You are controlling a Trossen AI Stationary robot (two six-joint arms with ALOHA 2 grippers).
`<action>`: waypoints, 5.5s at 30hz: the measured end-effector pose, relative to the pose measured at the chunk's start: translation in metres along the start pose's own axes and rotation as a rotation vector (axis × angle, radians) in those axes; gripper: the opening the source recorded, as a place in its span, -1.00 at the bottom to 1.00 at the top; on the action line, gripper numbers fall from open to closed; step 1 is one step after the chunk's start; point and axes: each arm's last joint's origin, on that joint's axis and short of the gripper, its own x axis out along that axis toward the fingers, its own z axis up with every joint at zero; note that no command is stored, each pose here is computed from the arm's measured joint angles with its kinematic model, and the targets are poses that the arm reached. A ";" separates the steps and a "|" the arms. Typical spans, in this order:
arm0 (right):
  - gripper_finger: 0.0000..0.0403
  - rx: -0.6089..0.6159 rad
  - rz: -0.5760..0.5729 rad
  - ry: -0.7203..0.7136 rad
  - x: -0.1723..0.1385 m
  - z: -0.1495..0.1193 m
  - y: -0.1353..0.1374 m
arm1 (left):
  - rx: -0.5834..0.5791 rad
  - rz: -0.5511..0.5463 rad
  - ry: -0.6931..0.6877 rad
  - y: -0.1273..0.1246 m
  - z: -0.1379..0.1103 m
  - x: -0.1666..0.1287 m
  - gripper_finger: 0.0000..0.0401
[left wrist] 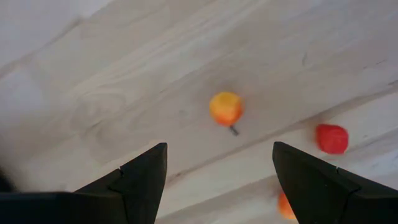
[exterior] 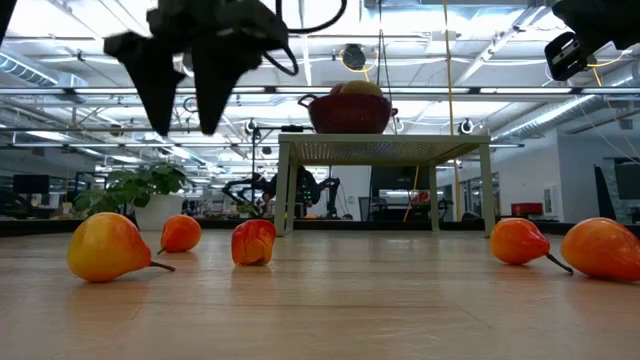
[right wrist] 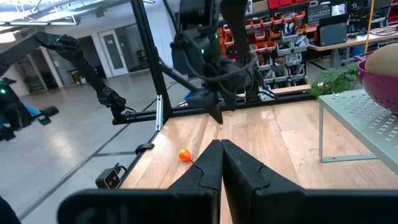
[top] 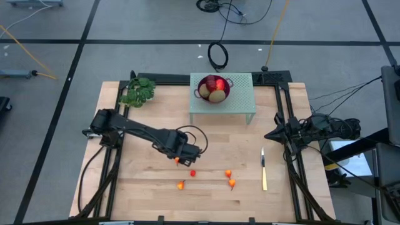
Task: Pick & Place Fruit
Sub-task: Put the pear into the strainer bowl
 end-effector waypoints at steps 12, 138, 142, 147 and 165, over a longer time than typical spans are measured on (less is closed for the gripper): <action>-0.98 0.000 0.000 0.000 0.000 0.000 0.000 | -0.010 -0.002 0.000 0.004 -0.005 0.049 0.45; -0.98 -0.001 0.002 -0.008 0.000 0.001 0.000 | 0.310 -0.460 -1.188 0.051 0.172 -0.171 -0.56; -0.98 -0.001 0.001 -0.007 0.000 0.001 0.000 | 0.317 -0.472 -1.210 0.049 0.186 -0.165 -0.56; -0.98 -0.001 0.001 -0.007 0.000 0.001 0.000 | 0.311 -0.483 -1.220 0.040 0.201 -0.153 -0.56; -0.98 -0.001 0.000 -0.006 0.000 0.001 0.000 | 0.443 -0.399 -1.227 0.004 0.230 -0.103 -0.56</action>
